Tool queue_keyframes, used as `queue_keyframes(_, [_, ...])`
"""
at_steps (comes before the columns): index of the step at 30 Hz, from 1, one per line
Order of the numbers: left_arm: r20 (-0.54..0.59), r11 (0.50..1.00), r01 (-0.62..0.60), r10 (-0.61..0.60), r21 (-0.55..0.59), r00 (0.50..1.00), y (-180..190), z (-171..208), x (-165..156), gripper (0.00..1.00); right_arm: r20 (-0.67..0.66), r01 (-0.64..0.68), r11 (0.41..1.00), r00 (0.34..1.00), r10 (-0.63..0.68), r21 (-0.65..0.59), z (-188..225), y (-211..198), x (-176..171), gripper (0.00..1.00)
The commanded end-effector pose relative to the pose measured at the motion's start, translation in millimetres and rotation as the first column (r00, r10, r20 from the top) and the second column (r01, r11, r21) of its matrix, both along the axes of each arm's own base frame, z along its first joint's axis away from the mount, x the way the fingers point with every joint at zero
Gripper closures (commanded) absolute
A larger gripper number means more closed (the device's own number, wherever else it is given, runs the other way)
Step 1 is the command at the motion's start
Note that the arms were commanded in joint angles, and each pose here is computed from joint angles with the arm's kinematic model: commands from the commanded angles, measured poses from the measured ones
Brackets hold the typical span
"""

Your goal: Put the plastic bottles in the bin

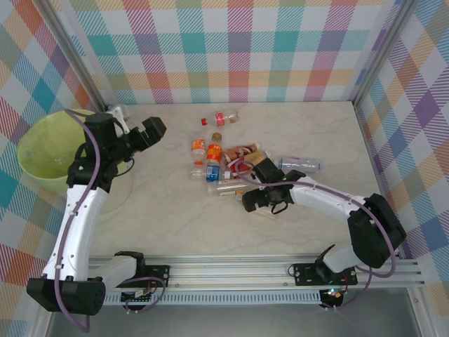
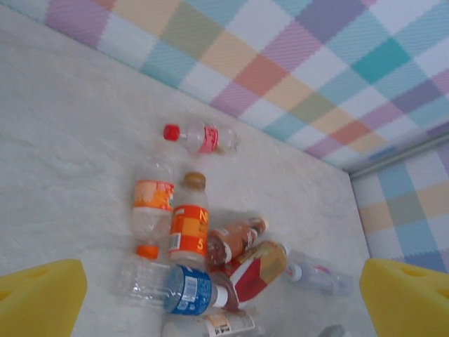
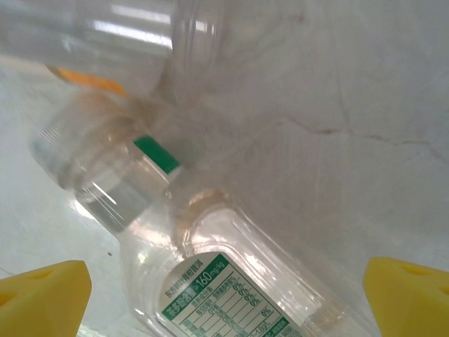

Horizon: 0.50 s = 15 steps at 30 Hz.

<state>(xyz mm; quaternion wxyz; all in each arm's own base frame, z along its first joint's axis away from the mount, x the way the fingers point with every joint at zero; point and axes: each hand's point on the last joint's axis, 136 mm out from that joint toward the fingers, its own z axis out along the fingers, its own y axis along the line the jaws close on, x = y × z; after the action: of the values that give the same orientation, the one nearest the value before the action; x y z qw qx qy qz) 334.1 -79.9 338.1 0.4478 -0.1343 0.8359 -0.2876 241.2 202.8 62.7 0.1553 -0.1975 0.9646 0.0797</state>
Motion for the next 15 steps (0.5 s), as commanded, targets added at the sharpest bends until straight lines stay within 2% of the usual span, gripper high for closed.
queue_keyframes(1, [0.008, 0.996, 0.086, -0.086, -0.031, 0.996, -21.9, -13.0, -5.2, 0.0, -0.096, -0.075, 0.997, 0.993, 0.073, -0.015, -5.4, 2.8, -14.6, 0.0])
queue_keyframes(6, [0.0, 0.991, 0.115, -0.115, -0.075, 0.993, -30.9, -29.6, -14.5, 0.0, -0.179, -0.049, 0.999, 0.983, 0.049, 0.003, -16.0, 3.3, -29.7, 0.0])
queue_keyframes(11, [0.026, 0.985, 0.115, -0.113, -0.131, 0.993, -34.9, -37.1, -15.7, 0.0, -0.231, 0.022, 0.999, 0.973, -0.028, -0.028, -27.1, -2.4, -41.6, 0.0])
queue_keyframes(15, [0.066, 0.981, 0.137, -0.129, -0.136, 0.99, -38.5, -35.1, -14.4, 0.0, -0.242, 0.078, 0.995, 0.966, -0.09, -0.059, -33.6, -6.0, -49.2, 0.05])
